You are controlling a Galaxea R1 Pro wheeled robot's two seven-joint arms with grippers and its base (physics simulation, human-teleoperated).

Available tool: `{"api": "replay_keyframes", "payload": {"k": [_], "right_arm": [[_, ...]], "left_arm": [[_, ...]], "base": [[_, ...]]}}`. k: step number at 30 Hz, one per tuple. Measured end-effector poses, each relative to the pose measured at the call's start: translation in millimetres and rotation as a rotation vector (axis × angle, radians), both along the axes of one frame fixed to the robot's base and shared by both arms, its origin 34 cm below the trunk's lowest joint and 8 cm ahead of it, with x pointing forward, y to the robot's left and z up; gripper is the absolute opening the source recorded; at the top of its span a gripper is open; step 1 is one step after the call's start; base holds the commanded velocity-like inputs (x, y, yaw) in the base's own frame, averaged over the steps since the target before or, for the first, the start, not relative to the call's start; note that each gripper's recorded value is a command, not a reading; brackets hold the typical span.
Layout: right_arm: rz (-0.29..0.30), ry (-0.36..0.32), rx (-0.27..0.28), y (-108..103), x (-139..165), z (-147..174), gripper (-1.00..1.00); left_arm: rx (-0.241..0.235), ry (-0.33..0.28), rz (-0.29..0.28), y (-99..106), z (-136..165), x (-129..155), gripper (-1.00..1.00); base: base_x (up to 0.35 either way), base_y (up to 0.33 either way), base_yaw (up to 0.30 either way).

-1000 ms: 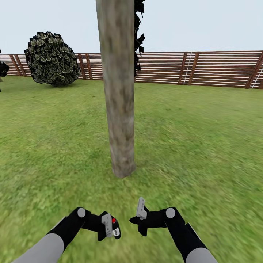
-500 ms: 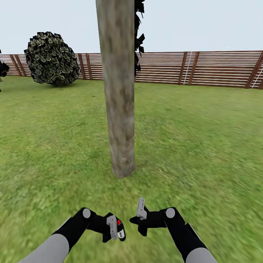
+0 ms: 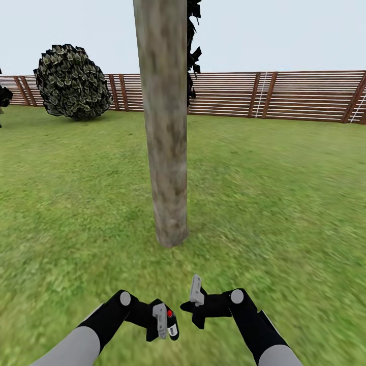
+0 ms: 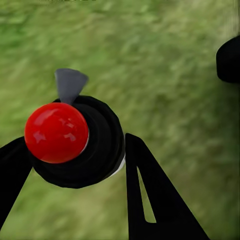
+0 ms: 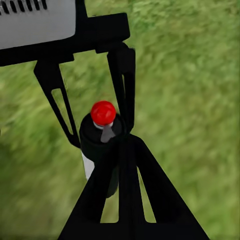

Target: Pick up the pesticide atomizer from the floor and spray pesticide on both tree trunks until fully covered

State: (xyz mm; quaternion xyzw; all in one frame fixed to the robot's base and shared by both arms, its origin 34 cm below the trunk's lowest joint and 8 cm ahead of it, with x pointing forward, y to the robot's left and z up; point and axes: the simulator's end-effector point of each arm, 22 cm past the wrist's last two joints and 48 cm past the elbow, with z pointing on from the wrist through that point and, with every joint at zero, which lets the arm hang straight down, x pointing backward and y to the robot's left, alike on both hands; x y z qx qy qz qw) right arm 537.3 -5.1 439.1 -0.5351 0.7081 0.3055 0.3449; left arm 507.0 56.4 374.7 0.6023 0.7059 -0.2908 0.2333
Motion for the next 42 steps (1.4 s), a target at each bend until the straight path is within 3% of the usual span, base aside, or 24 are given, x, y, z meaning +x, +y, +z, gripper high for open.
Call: {"api": "replay_keyframes", "payload": {"k": [42], "right_arm": [[0.0,-0.001,-0.002,0,0,0,-1.0]], "left_arm": [[-0.033,-0.012,-0.001,-20,10,6,-1.0]], "base": [[0.0,0.0,0.0]]}}
